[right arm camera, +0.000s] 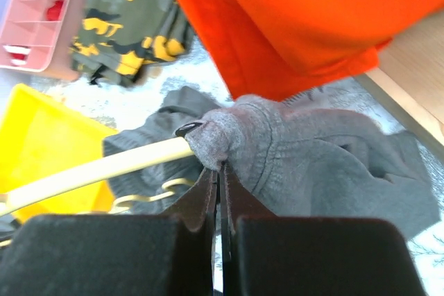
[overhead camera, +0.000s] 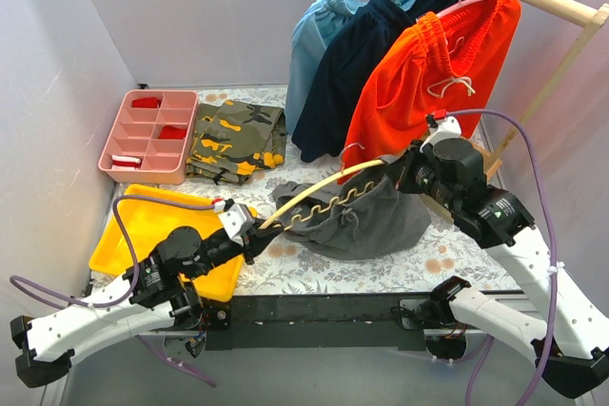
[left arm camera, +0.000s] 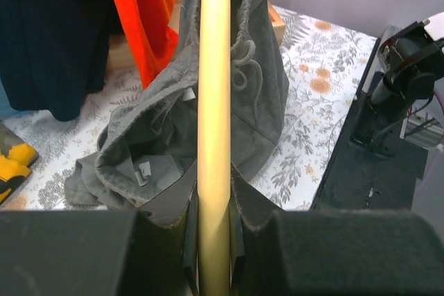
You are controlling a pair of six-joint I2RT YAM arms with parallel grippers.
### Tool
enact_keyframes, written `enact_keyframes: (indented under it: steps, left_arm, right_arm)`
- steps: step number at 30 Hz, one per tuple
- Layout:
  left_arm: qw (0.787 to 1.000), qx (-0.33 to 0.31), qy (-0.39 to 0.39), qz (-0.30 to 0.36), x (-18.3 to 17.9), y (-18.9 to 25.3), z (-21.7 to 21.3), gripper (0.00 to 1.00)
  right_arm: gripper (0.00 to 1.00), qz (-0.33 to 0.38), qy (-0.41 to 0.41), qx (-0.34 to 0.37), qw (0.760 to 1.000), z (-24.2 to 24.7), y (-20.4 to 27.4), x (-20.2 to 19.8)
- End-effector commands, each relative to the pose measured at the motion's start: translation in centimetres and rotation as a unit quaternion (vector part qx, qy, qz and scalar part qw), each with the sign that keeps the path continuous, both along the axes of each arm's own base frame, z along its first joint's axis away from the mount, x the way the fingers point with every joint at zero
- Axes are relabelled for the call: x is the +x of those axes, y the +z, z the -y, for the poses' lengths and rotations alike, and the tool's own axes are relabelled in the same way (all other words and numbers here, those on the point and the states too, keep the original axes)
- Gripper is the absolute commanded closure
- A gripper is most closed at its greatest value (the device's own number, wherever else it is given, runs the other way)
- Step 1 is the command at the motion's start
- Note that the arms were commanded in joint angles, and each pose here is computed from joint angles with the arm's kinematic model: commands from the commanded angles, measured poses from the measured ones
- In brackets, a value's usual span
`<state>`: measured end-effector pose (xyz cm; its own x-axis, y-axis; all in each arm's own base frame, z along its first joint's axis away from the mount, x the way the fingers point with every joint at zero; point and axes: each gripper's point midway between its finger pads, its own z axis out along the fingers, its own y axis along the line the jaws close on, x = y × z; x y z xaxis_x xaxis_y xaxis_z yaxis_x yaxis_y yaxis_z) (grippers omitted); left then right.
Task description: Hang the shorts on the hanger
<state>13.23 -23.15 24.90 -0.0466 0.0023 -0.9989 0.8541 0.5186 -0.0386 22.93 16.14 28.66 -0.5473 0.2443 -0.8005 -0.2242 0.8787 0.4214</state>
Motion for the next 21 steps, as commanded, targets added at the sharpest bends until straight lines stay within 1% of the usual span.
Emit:
enact_keyframes:
  steps: [1, 2, 3, 5, 7, 8, 10, 14, 16, 17, 18, 19, 20, 21]
  left_arm:
    - [0.991, -0.109, 0.001, 0.079, -0.1, 6.4, -0.5, 1.00]
    - [0.991, -0.110, -0.004, 0.082, -0.3, 6.6, -0.5, 1.00]
    - [0.987, -0.126, -0.009, 0.103, -1.2, 8.3, -1.8, 1.00]
    - [0.981, -0.150, -0.006, 0.122, -2.0, 10.0, -3.4, 1.00]
    - [0.976, -0.167, -0.002, 0.137, -2.4, 11.2, -4.6, 1.00]
    - [0.974, -0.174, -0.002, 0.143, -3.0, 11.8, -5.5, 1.00]
    - [0.972, -0.179, 0.001, 0.153, -3.4, 12.5, -6.4, 1.00]
    - [0.964, -0.199, -0.003, 0.175, -4.9, 15.0, -8.9, 1.00]
    - [0.963, -0.199, -0.011, 0.181, -5.5, 15.8, -9.4, 1.00]
    - [0.965, -0.190, -0.010, 0.180, -5.5, 15.7, -9.7, 1.00]
    - [0.964, -0.192, -0.009, 0.184, -5.9, 16.7, -10.3, 1.00]
    - [0.963, -0.189, -0.023, 0.189, -6.5, 17.1, -10.4, 1.00]
    - [0.965, -0.180, -0.025, 0.192, -6.6, 17.2, -10.5, 1.00]
    - [0.968, -0.168, -0.024, 0.188, -6.6, 17.5, -10.7, 1.00]
  right_arm:
    - [0.99, 0.029, 0.064, 0.052, 0.996, -2.6, 5.3, -0.9]
    - [0.99, 0.030, 0.078, 0.059, 0.995, -3.3, 5.9, -1.4]
    - [0.99, 0.036, 0.114, 0.073, 0.990, -5.4, 8.0, -2.2]
    - [0.99, 0.053, 0.135, 0.088, 0.986, -6.5, 10.5, -3.0]
    - [0.99, 0.054, 0.154, 0.080, 0.983, -8.1, 11.4, -3.8]
    - [0.99, 0.073, 0.161, 0.093, 0.980, -8.4, 13.7, -4.3]
    - [0.99, 0.072, 0.186, 0.091, 0.976, -10.1, 14.5, -5.3]
    - [0.99, 0.082, 0.240, 0.116, 0.960, -12.8, 17.6, -7.9]
    - [0.99, 0.088, 0.251, 0.123, 0.956, -13.5, 18.7, -8.5]
    - [0.99, 0.087, 0.254, 0.120, 0.956, -13.7, 18.8, -8.7]
    - [0.99, 0.093, 0.254, 0.123, 0.955, -13.6, 19.7, -8.9]
    - [0.99, 0.095, 0.253, 0.121, 0.955, -13.4, 19.9, -8.9]
    - [0.99, 0.093, 0.249, 0.113, 0.957, -13.0, 19.8, -8.9]
    - [0.99, 0.098, 0.227, 0.104, 0.963, -12.2, 19.9, -8.3]
